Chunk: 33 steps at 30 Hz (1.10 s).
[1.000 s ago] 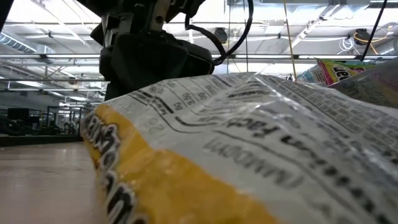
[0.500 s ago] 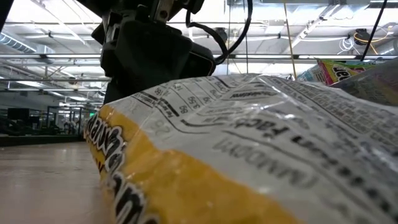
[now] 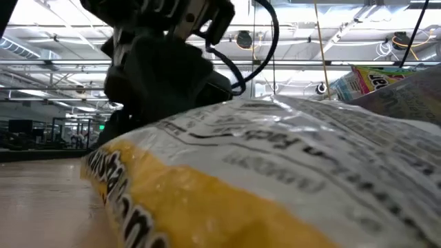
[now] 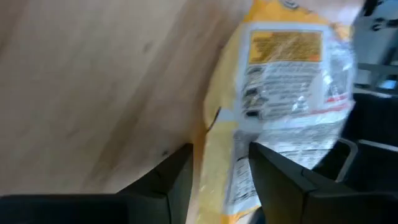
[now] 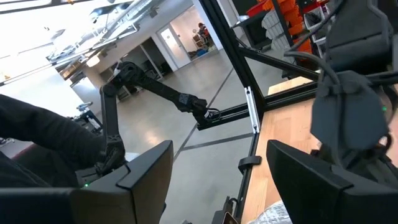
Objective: Pick & Place Food Item
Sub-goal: Put the yellow noodle pack into the bottom black transparent bin
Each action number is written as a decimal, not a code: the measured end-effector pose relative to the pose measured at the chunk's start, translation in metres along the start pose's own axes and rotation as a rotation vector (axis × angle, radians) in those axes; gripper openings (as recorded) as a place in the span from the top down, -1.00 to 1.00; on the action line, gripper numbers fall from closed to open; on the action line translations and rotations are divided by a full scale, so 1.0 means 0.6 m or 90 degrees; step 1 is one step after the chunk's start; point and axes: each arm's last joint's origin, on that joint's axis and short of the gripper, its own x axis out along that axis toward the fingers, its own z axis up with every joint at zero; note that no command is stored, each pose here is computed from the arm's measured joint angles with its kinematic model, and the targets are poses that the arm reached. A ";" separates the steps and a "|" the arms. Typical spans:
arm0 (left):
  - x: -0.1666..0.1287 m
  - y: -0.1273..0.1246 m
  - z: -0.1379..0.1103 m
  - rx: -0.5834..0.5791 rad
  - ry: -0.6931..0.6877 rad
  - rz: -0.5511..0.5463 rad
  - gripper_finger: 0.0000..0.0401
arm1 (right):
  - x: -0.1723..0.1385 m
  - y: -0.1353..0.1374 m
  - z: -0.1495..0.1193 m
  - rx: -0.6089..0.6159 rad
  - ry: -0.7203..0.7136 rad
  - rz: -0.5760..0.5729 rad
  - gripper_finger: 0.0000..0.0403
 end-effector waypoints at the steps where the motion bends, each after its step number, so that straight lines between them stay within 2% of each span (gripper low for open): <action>1: 0.004 0.001 0.001 -0.005 0.006 -0.009 0.15 | 0.000 0.000 0.000 0.000 0.000 0.000 -0.25; 6: 0.019 -0.003 0.007 0.015 -0.004 -0.053 0.14 | 0.000 0.000 -0.001 0.003 0.002 -0.001 -0.25; 10: 0.019 -0.007 0.012 0.031 -0.020 -0.072 0.23 | 0.000 -0.001 -0.001 0.004 0.003 -0.001 -0.25; 13: 0.017 -0.006 0.014 0.030 -0.018 -0.074 0.39 | 0.000 -0.001 -0.001 0.004 0.004 -0.002 -0.25; 19: 0.017 -0.007 0.014 0.033 -0.006 -0.084 0.87 | 0.000 -0.001 -0.001 0.002 0.005 -0.002 -0.25; 21: 0.016 -0.006 0.016 0.031 0.000 -0.088 0.96 | 0.000 -0.001 -0.001 0.002 0.005 -0.002 -0.25; 27: 0.010 -0.005 0.021 0.027 0.017 -0.102 0.95 | 0.000 -0.001 -0.001 0.003 0.005 -0.002 -0.25; 33: -0.015 -0.017 0.029 0.040 0.012 -0.135 0.95 | 0.000 -0.001 -0.001 0.004 0.004 -0.002 -0.25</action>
